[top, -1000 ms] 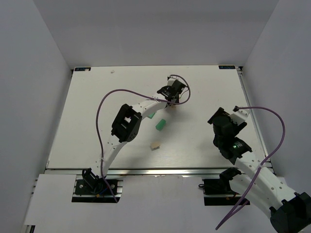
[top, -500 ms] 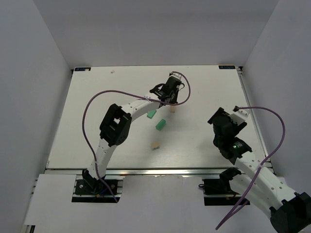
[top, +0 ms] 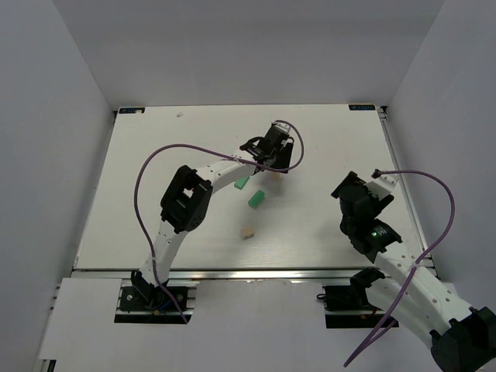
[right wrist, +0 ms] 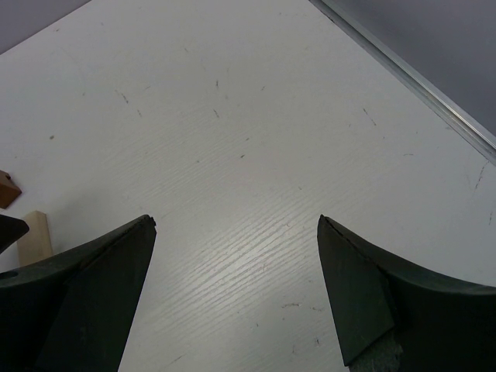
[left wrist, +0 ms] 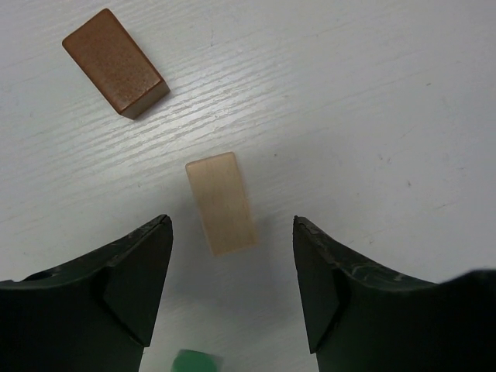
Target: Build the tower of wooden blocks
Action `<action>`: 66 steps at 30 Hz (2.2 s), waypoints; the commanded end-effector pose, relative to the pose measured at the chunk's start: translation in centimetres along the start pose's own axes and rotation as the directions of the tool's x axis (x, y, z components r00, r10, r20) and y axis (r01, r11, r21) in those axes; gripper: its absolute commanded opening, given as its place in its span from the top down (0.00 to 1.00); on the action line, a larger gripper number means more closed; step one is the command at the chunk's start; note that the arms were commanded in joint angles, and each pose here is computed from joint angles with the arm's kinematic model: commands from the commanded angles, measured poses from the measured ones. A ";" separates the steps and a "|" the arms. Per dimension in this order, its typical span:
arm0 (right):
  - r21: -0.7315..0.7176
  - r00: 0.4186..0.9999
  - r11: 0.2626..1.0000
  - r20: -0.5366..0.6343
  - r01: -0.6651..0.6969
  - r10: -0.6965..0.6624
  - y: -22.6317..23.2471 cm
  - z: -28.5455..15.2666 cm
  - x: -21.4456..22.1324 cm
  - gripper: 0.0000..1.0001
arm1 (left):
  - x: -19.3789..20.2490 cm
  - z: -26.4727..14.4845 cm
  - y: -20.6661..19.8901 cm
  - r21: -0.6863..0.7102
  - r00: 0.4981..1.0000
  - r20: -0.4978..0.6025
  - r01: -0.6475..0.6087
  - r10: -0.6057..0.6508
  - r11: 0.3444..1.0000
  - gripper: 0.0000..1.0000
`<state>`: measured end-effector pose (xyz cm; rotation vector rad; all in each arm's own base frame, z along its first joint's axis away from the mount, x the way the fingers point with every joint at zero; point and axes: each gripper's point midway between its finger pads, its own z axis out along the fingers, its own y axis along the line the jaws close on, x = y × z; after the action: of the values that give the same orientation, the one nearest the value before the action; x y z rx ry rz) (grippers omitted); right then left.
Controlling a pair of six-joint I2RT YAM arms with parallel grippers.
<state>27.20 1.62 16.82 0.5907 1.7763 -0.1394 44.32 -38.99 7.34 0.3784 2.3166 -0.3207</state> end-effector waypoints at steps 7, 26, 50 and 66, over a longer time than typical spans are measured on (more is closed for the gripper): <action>0.034 0.998 0.999 0.050 -0.039 0.037 -0.4 0.2 -1.1 0.11 | 2.4 1.7 0.0 -0.011 0.998 -0.070 -0.006 0.005 1.000 0.33; 0.027 0.998 0.999 0.050 -0.043 0.042 -0.3 0.2 -1.1 0.11 | -0.2 1.2 -0.4 -0.018 0.999 -0.023 0.021 -0.022 1.000 0.78; 0.005 1.000 1.000 0.016 -0.024 0.024 0.5 0.5 -0.4 0.11 | 5.4 -13.2 14.1 -0.265 0.926 0.198 0.367 -0.322 0.892 0.85; 0.061 1.000 0.998 0.022 0.006 -0.008 -0.4 0.7 -0.4 0.10 | 9.3 -9.4 18.9 -0.372 0.945 0.097 0.325 -0.312 0.869 0.89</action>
<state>27.57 1.65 15.91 0.5810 1.8033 -0.1711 38.23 -16.64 4.79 -0.2209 2.3465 -0.0300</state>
